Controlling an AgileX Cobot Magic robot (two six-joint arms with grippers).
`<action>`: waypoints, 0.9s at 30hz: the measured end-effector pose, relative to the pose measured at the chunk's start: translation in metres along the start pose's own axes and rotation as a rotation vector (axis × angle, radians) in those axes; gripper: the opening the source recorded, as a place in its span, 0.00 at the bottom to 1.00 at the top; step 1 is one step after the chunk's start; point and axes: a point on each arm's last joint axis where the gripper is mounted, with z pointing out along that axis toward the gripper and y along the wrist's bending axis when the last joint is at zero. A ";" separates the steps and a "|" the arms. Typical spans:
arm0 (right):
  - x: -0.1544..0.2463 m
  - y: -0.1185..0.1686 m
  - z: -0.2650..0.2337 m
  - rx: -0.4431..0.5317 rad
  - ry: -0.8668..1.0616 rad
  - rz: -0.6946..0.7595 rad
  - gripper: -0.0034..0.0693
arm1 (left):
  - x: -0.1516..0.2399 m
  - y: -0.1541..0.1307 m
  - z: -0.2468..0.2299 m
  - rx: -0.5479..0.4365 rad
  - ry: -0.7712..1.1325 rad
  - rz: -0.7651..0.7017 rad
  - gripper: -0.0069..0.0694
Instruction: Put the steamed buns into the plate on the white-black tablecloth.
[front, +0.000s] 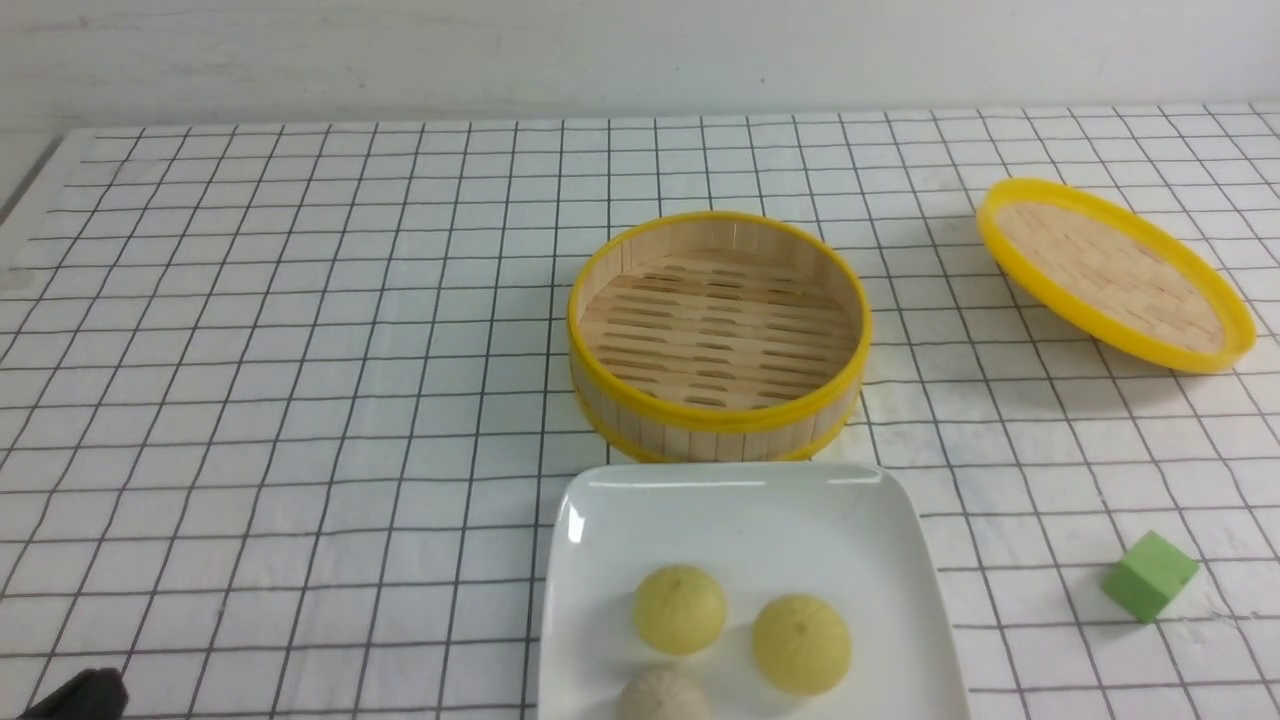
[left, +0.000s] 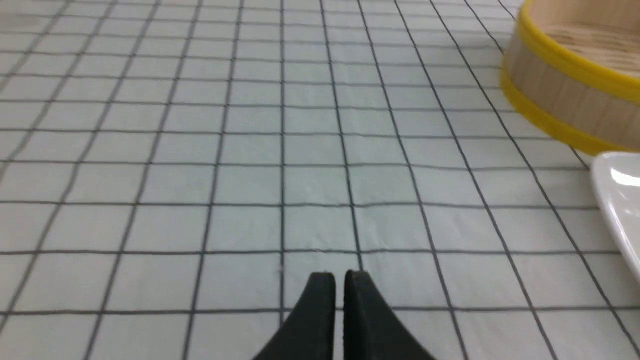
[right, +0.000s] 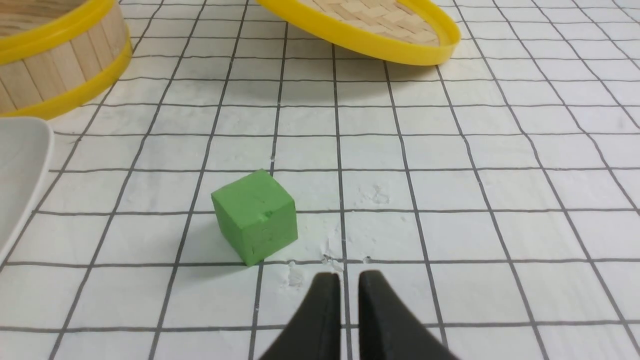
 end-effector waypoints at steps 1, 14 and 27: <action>0.000 0.000 0.000 0.000 0.000 0.000 0.16 | 0.000 0.000 0.000 -0.003 -0.006 0.000 0.16; 0.000 0.000 0.000 0.000 0.000 0.000 0.18 | 0.007 0.005 -0.004 -0.075 0.045 -0.011 0.18; 0.000 0.000 0.000 0.000 0.000 0.000 0.20 | 0.007 0.005 -0.004 -0.076 0.045 -0.007 0.20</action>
